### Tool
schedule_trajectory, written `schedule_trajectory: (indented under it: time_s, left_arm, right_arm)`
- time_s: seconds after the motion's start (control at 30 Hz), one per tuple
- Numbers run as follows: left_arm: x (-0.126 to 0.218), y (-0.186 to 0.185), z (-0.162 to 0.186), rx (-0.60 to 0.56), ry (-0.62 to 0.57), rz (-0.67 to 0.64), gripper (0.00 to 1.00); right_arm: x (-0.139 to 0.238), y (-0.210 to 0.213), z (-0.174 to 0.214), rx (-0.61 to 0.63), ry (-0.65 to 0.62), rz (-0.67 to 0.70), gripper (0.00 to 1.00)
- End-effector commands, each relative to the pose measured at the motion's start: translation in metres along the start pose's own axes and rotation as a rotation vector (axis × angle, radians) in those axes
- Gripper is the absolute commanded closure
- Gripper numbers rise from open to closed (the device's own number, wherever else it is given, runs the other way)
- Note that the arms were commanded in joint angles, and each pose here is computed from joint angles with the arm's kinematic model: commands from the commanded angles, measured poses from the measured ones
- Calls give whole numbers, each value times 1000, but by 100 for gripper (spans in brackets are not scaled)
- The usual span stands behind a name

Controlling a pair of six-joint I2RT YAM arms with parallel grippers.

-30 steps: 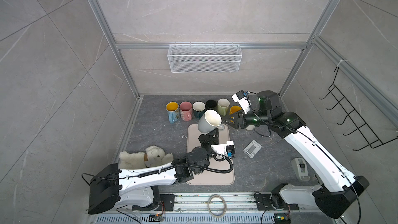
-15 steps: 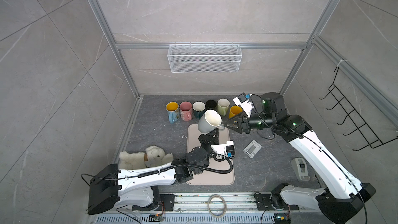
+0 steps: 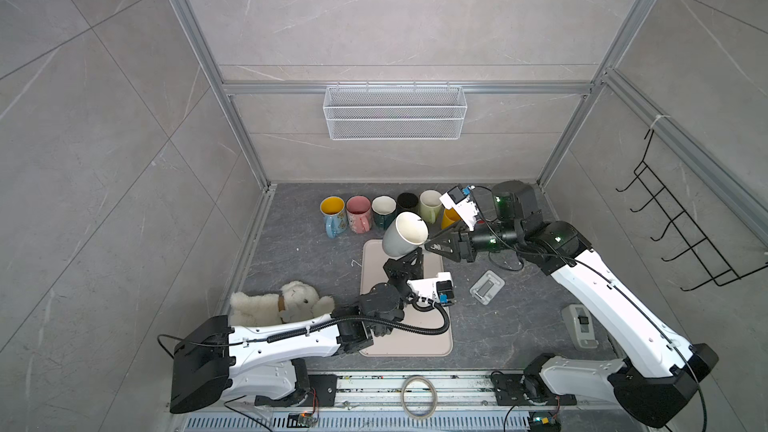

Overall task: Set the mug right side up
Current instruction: 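Close the right gripper on the gray mug's handle while the left holds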

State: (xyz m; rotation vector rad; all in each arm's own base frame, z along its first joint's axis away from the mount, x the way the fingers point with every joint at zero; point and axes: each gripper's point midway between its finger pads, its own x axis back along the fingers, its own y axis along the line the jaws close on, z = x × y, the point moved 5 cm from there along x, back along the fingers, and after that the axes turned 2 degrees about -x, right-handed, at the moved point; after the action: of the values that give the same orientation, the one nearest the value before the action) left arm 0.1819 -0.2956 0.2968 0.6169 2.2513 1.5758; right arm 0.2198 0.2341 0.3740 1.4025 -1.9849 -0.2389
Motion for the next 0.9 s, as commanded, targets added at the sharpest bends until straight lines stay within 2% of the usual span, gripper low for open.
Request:
schedule_trajectory:
  time_s: [0.0, 0.13, 0.33, 0.6, 0.87]
  left_arm:
    - [2, 45, -16, 87, -59, -146, 100]
    - [2, 47, -18, 93, -67, -161, 100]
    - [4, 50, -18, 94, -70, -173, 100]
    - [6, 53, -17, 104, -76, -178, 100]
    - [6, 52, -17, 98, -81, -183, 100]
  right_arm:
    - [-9, -1, 8, 1, 43, 5, 54]
    - [-15, -3, 12, -2, 71, 22, 54]
    - [-11, -8, 16, 35, 97, 125, 53]
    - [13, -3, 12, 110, 48, 220, 51]
    - [16, -7, 10, 123, 31, 271, 51]
